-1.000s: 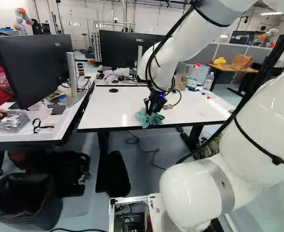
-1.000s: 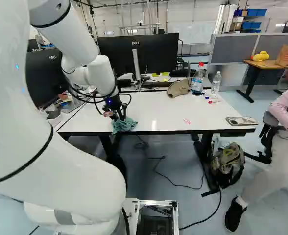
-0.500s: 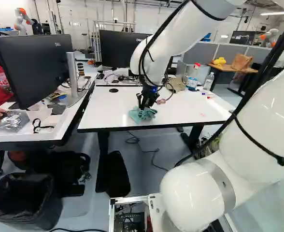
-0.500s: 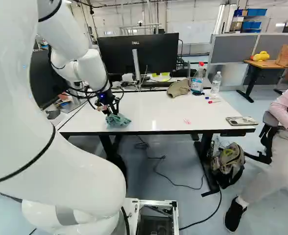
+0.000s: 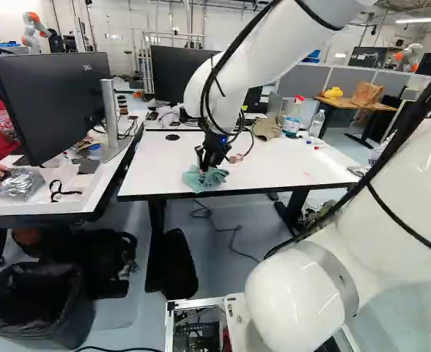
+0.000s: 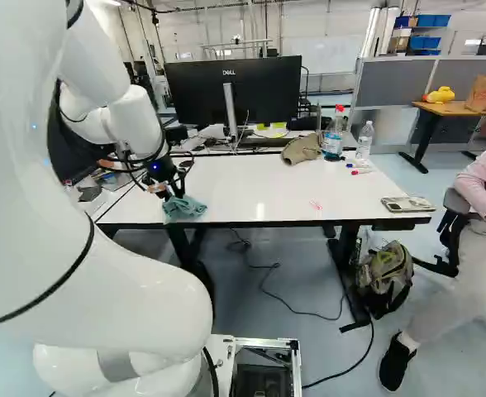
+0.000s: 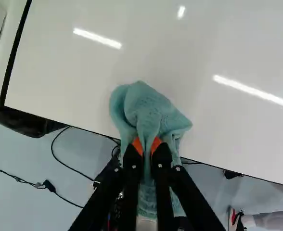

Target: Clean the table with the green towel

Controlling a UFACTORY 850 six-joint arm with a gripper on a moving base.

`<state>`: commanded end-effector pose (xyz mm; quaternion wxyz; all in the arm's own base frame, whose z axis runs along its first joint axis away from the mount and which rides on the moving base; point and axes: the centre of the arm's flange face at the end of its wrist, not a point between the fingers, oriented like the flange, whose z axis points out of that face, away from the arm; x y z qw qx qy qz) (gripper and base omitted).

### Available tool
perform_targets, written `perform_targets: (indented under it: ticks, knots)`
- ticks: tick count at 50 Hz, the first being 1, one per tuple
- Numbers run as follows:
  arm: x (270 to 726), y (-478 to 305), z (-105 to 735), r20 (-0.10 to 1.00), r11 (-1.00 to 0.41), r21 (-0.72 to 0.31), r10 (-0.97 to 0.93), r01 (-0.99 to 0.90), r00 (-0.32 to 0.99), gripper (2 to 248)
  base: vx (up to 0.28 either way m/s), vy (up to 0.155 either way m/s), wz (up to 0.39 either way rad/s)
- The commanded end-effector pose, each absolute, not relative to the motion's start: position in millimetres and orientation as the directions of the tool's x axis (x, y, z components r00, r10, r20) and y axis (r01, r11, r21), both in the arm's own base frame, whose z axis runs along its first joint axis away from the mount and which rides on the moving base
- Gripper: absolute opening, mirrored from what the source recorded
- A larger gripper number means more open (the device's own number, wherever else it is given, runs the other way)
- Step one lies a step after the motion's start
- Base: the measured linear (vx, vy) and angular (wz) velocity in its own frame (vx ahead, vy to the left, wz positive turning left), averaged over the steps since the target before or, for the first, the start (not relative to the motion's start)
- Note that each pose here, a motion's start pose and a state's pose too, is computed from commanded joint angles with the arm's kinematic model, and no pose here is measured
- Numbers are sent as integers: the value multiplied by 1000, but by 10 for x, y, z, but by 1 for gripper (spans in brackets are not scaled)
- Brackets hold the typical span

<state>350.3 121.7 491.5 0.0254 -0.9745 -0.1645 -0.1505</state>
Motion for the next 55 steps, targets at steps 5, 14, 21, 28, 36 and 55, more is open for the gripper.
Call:
perform_targets:
  ticks: [5,14,21,28,36,55]
  knots:
    - [3402,1250,4910,305,-939,0,328,345,894,38,0,0,0]
    - [3321,1260,4904,307,-935,0,338,355,890,38,0,0,0]
    - [3321,1260,4904,307,-935,0,338,355,890,38,0,0,0]
    - [3321,1260,4904,307,-935,0,338,355,890,38,0,0,0]
    - [3318,1245,4925,313,-936,0,334,351,889,38,0,0,0]
    - [3396,946,5152,369,-963,0,250,268,896,38,0,0,0]
